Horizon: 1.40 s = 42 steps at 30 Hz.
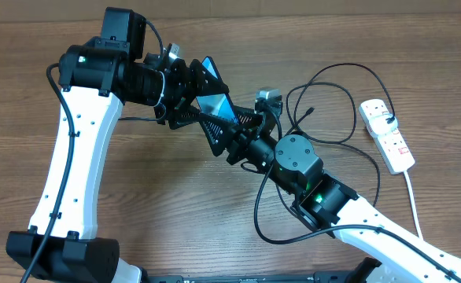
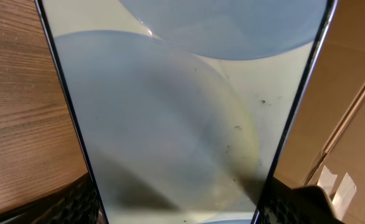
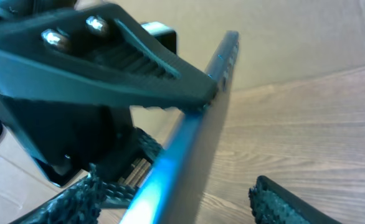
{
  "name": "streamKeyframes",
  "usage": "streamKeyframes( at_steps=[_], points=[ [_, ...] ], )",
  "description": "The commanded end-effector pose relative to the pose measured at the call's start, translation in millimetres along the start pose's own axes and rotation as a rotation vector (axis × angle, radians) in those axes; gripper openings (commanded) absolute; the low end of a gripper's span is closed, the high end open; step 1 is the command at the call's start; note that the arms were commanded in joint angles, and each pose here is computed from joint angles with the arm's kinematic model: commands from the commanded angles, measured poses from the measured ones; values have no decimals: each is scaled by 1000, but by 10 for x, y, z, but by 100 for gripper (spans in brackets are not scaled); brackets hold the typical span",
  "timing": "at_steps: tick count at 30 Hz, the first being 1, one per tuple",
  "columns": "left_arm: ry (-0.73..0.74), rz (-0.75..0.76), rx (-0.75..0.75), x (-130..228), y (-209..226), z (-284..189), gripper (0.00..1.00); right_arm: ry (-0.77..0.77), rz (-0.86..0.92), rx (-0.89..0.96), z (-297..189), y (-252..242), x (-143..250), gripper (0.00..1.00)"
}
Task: Plug charger to phone and switch on socket
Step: 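Grasp the phone's edge with the right gripper and release the left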
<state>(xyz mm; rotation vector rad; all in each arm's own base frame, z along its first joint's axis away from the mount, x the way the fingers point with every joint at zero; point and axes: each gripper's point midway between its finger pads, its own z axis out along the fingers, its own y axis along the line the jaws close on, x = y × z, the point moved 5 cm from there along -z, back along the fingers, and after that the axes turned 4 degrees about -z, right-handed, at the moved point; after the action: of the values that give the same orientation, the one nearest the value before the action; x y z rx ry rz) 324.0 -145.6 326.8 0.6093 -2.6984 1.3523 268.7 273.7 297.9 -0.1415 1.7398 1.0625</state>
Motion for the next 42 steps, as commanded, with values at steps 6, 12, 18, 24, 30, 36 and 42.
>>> streamKeyframes(
  at_steps=[6, 12, 18, 24, 30, 36, 42],
  points=[
    [-21, 23, 28, 54, -91, -103, 48, -5, -2, -30, -19, 70, -27, 48],
    [-22, 23, 27, 52, -89, -103, 48, 7, 9, -46, -20, 91, -12, 35],
    [-22, 24, 27, 52, -89, -103, 53, 0, 10, -51, -31, 105, -31, 21],
    [-25, 32, 24, 49, -86, -103, 65, 0, 58, -52, -31, 108, -35, 18],
    [-48, 71, 3, 19, -61, -105, 91, -26, 88, -72, -37, 145, -91, 17],
    [-91, 94, -24, -52, -26, -128, 100, -28, 102, -69, -36, 132, -98, 17],
    [-163, 176, -8, -112, 14, -407, 100, -32, 121, -53, -35, 93, -112, 15]
  ],
)
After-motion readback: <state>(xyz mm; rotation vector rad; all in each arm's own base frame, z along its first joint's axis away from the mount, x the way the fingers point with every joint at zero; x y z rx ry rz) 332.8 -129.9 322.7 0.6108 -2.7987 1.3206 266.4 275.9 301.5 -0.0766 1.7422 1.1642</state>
